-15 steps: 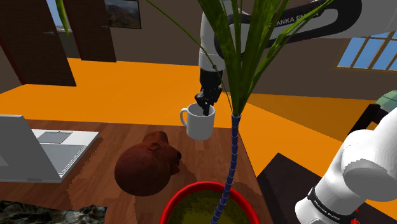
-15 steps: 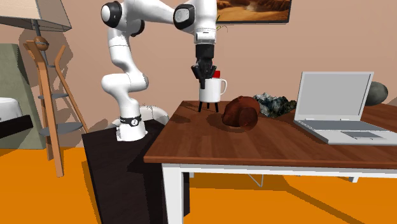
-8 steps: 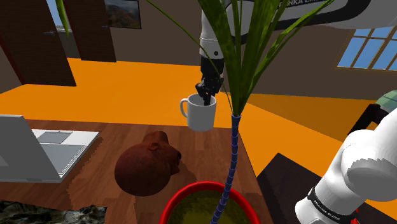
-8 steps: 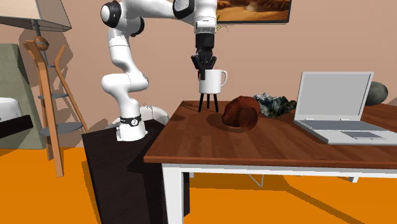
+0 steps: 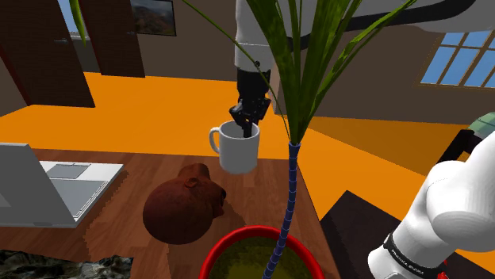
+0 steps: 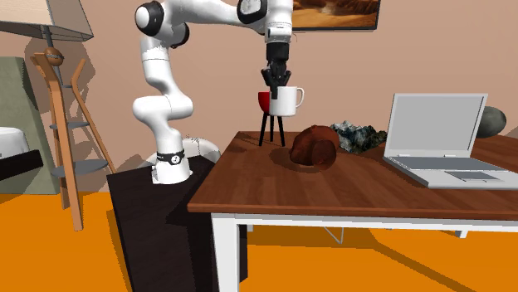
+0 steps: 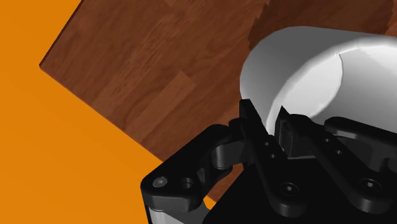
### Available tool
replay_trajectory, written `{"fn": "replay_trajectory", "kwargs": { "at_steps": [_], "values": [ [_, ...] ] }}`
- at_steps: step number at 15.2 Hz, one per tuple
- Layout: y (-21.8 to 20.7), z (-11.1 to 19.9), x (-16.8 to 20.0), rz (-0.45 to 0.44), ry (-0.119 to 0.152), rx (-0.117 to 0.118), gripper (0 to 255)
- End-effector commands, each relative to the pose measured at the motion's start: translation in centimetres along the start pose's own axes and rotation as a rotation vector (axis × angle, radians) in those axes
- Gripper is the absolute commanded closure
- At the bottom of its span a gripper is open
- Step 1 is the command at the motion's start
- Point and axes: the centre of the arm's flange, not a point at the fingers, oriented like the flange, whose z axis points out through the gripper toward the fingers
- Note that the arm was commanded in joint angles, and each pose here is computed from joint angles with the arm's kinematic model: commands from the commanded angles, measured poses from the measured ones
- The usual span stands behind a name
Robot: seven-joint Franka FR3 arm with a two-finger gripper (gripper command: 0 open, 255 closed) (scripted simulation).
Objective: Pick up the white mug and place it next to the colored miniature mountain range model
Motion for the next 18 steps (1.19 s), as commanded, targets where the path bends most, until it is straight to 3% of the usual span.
{"fn": "replay_trajectory", "kwargs": {
  "at_steps": [1, 18],
  "values": [
    [-2.5, 0.0, -0.3, 0.002, 0.000, 0.000, 255],
    [-24.6, -0.1, -4.3, 0.002, 0.000, 0.000, 255]
  ]
}}
